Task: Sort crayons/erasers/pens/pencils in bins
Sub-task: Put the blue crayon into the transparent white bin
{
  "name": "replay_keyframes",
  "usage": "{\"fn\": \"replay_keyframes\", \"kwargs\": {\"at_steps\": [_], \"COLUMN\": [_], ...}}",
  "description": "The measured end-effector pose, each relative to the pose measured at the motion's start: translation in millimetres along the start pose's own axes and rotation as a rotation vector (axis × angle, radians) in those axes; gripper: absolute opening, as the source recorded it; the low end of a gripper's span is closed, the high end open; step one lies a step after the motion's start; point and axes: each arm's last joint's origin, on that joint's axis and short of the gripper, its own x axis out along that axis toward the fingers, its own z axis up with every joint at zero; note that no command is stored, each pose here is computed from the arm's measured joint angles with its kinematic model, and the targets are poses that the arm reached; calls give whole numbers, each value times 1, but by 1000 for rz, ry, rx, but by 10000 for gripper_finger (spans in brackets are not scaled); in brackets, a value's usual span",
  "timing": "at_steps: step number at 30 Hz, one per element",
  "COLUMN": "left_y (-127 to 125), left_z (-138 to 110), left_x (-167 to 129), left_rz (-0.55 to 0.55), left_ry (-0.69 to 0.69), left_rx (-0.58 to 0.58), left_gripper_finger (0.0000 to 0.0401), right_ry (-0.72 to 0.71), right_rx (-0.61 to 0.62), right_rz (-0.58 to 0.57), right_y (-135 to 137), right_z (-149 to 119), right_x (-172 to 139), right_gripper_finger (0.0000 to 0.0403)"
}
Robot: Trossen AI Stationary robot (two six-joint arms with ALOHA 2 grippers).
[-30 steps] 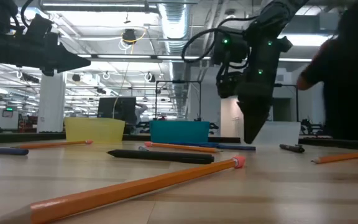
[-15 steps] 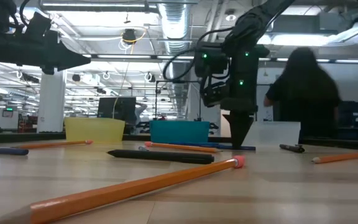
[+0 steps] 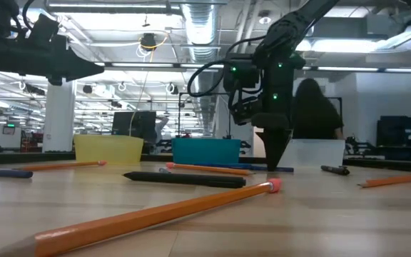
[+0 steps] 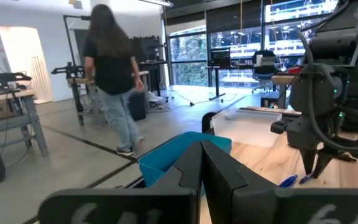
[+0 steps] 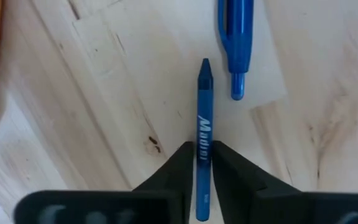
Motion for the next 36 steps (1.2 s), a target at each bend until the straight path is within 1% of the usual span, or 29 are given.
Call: {"fn": "replay_keyframes", "kwargs": {"at_steps": [5,11,18,22,29,32,36], "left_y": [0,0,0,0,0,0,0], "left_z": [0,0,0,0,0,0,0], "left_x": [0,0,0,0,0,0,0], "left_rz": [0,0,-1,-1,-2,-2,-2], "left_ry": [0,0,0,0,0,0,0], "left_rx": [0,0,-1,-1,-3,-3,-3], "left_gripper_finger": [0,0,0,0,0,0,0], "right_ry": [5,8,-15,-50,-71,-92,-132], "right_rx": [-10,-22,-29,-19,9,47,122], "right_rz": [12,19,42,71,61,55,28], "right_y": [0,0,-2,-6,-18,-31,-58], "right_z": [0,-1,-3,-4,-11,-16,-26], "right_x": [0,1,-13,-30,-56,-73,-100], "right_gripper_finger": [54,38,24,26,27,28,33]}}
